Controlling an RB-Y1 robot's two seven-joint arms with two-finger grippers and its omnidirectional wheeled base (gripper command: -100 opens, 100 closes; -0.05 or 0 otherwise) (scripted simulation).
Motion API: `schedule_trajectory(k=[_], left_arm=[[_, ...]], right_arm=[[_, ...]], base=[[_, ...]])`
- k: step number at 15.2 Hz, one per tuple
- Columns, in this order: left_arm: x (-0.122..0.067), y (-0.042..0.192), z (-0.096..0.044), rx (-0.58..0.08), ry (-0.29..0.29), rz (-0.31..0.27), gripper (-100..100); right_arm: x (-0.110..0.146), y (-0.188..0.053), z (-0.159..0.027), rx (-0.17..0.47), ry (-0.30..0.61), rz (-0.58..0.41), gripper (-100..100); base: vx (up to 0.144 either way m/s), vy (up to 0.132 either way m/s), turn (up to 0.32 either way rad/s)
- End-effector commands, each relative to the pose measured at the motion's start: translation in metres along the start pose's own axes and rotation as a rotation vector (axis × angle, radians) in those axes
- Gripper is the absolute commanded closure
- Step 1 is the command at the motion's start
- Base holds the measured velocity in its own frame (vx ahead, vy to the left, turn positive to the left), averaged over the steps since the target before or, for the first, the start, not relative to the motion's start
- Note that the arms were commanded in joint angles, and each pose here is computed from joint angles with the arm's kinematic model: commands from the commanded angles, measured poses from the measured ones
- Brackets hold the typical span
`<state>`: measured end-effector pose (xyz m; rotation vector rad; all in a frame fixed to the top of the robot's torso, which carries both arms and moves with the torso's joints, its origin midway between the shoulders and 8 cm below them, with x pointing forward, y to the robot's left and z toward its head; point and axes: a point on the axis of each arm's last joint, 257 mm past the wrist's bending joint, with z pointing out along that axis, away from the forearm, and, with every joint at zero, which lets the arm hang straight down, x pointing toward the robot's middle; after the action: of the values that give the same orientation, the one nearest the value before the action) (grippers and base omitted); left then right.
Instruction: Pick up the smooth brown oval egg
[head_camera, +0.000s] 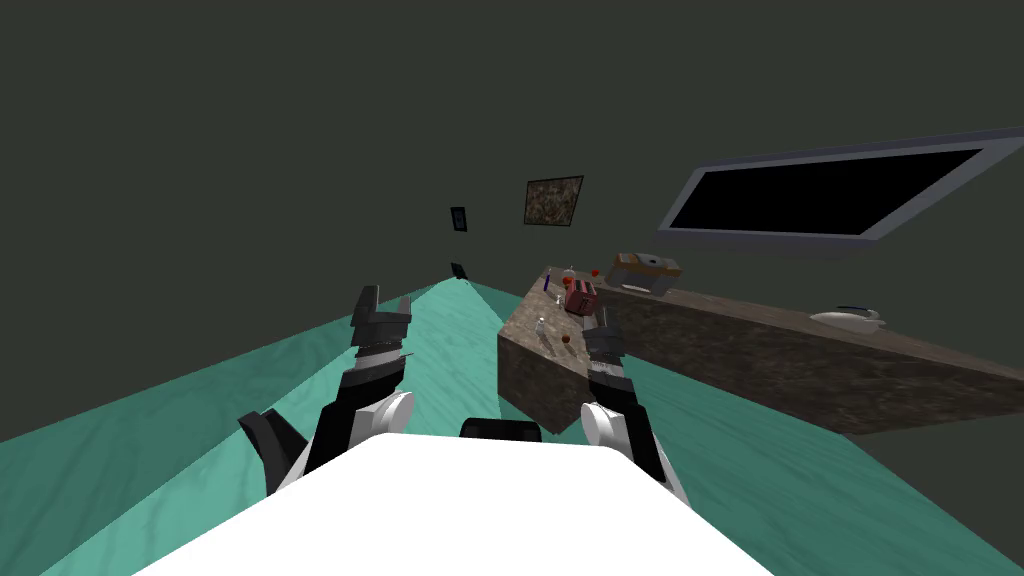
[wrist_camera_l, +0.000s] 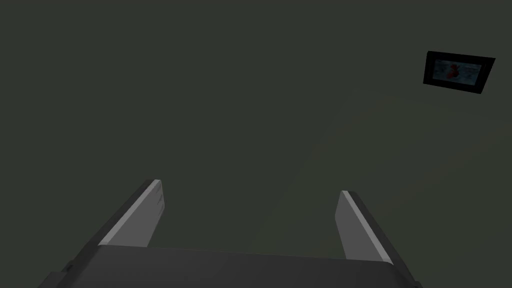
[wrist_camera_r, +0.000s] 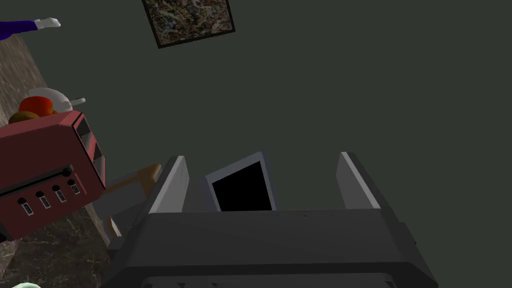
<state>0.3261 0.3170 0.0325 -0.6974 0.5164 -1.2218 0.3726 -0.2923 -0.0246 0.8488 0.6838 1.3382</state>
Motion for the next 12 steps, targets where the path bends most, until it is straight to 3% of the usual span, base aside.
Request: schedule_trajectory(k=[1,6,12], left_arm=[[0.0,0.0,0.0,0.0,0.0,0.0,0],[0.0,0.0,0.0,0.0,0.0,0.0,0],[0.0,0.0,0.0,0.0,0.0,0.0,0]], right_arm=[[0.001,-0.005,-0.002,0.016,0.039,-0.05,-100],[-0.001,-0.018,-0.006,0.052,0.096,-0.149,-100],[-0.016,-0.052,-0.021,0.137,0.209,-0.391,-100]], base=[[0.003,0.007,0.03],[0.011,0.016,0.053],[0.018,0.027,0.08]])
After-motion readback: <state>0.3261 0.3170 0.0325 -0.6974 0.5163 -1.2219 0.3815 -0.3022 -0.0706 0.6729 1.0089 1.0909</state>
